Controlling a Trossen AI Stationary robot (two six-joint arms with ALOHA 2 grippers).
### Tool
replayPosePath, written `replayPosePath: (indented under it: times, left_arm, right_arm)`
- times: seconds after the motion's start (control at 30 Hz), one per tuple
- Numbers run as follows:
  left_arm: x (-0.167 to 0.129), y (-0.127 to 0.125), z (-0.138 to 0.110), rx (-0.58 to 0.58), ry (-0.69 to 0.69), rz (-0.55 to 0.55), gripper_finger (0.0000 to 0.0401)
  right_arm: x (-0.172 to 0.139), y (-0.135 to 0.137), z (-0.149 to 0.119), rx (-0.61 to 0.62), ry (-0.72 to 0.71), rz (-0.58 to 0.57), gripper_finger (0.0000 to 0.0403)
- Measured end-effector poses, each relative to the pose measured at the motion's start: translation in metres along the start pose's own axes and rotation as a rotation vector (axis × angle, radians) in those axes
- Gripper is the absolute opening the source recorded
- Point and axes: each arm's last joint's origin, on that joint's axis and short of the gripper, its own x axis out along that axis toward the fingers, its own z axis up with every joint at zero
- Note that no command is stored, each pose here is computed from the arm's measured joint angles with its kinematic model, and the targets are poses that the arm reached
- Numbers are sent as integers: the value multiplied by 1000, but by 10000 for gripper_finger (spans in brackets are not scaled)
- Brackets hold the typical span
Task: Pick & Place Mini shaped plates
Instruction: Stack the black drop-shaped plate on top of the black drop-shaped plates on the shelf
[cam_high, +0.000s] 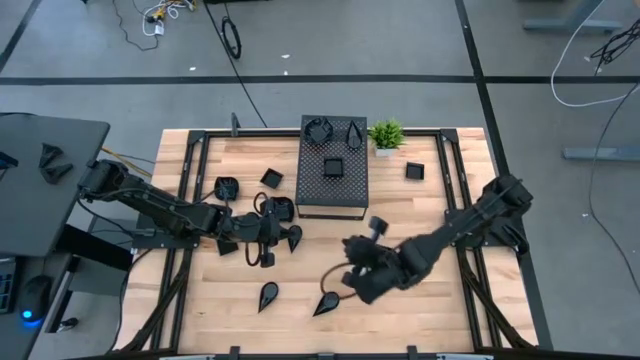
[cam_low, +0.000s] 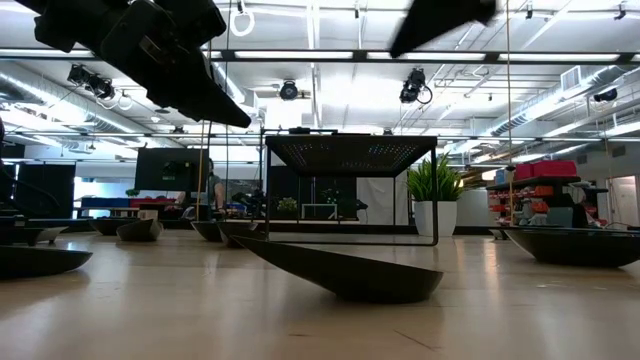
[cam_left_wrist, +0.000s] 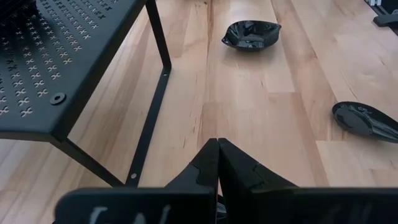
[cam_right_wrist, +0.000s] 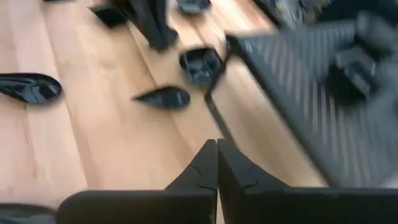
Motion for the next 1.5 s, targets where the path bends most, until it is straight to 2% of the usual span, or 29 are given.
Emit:
replayPosePath:
  times: [0.17, 0.33, 0.43, 0.5, 0.63, 0.73, 0.9, 1.0, 1.1, 1.33, 1.5]
  left_arm:
    - [0, 0, 0, 0, 0, 0, 12]
    - [0, 0, 0, -1, 0, 0, 12]
    - [0, 0, 0, -1, 0, 0, 12]
    - [0, 0, 0, 0, 0, 0, 12]
    - [0, 0, 0, -1, 0, 0, 12]
    - [0, 0, 0, -1, 0, 0, 12]
    - [0, 0, 0, -1, -1, 0, 12]
    - [0, 0, 0, -1, -1, 0, 12]
    - [0, 0, 0, -1, 0, 0, 12]
    - [0, 0, 0, -1, 2, -7, 12]
    - [0, 0, 0, -2, 0, -6, 12]
  right_arm:
    - [-12, -6, -41, 196, 109, -118, 2]
    - [-28, -30, -74, 409, 199, -370, 2]
    - [-28, -38, -92, 480, 277, -474, 2]
    - [-22, -37, -102, 483, 328, -467, 2]
    - [-5, -20, -111, 474, 411, -267, 5]
    - [10, 0, -102, 469, 425, -12, 18]
    - [36, 20, -67, 387, 314, 455, 58]
    - [57, 18, -43, 345, 256, 679, 89]
    - [80, 18, -32, 226, 192, 880, 117]
    - [113, 44, -37, -121, 177, 1087, 133]
    - [128, 62, -34, -365, 174, 1107, 126]
